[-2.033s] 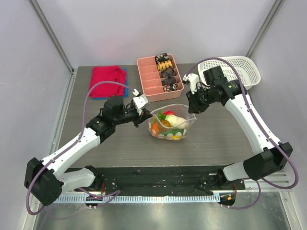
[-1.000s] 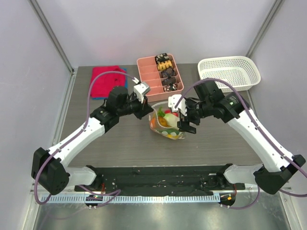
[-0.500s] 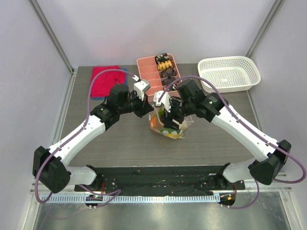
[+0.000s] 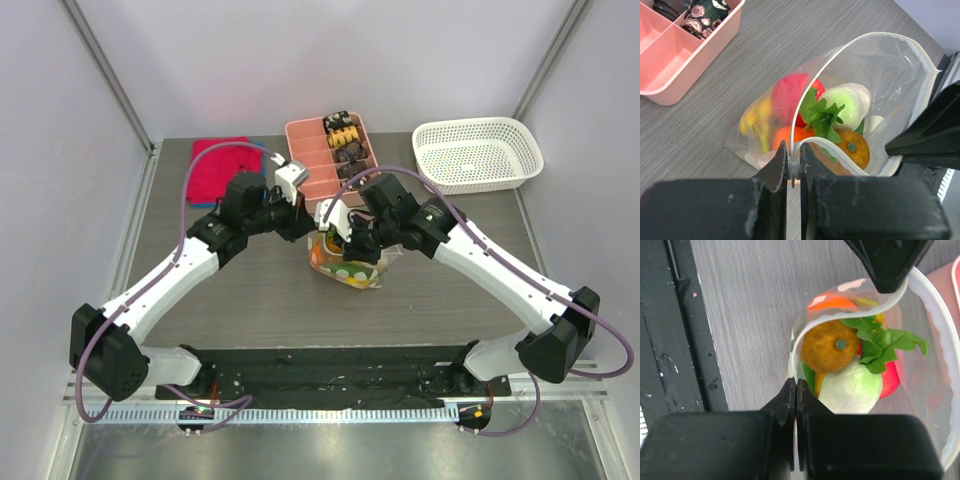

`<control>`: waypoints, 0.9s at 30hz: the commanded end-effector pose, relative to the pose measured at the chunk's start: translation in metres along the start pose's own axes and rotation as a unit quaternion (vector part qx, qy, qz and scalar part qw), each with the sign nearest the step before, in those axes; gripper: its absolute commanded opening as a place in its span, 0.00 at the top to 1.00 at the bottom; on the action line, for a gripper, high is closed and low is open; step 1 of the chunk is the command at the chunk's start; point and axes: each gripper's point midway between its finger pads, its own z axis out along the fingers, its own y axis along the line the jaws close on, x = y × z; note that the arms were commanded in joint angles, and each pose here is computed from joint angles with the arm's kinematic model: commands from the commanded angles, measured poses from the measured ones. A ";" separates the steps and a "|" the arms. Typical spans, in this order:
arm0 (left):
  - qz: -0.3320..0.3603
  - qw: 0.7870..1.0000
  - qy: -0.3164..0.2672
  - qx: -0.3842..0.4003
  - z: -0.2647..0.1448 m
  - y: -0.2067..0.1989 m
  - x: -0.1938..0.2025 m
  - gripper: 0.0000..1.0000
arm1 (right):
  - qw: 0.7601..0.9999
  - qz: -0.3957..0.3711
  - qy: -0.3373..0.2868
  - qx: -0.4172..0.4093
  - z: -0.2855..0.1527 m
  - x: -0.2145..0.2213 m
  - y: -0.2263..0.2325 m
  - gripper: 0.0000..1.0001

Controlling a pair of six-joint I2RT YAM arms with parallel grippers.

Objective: Place the food in the zip-top bag and seal the zipper
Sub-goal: Adjust the zipper food storage bag at the center of the board.

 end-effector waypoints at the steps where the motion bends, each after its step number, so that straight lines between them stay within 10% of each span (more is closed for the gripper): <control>1: 0.016 0.998 -0.048 0.042 -0.012 -0.015 -0.028 1.00 | 0.999 -0.015 -0.005 0.052 -0.012 -0.012 -0.018 0.99; 7: 0.017 0.991 -0.101 0.083 -0.038 -0.008 -0.031 0.31 | 0.994 -0.029 -0.032 0.098 -0.040 -0.021 -0.022 0.99; 10: 0.052 0.988 -0.116 0.083 -0.047 0.000 -0.018 0.16 | 0.993 -0.031 -0.024 0.109 -0.043 -0.015 -0.024 0.99; 27: 0.073 0.972 -0.151 0.167 -0.001 0.008 0.013 0.19 | 0.994 -0.018 -0.015 0.109 -0.045 -0.006 -0.019 0.99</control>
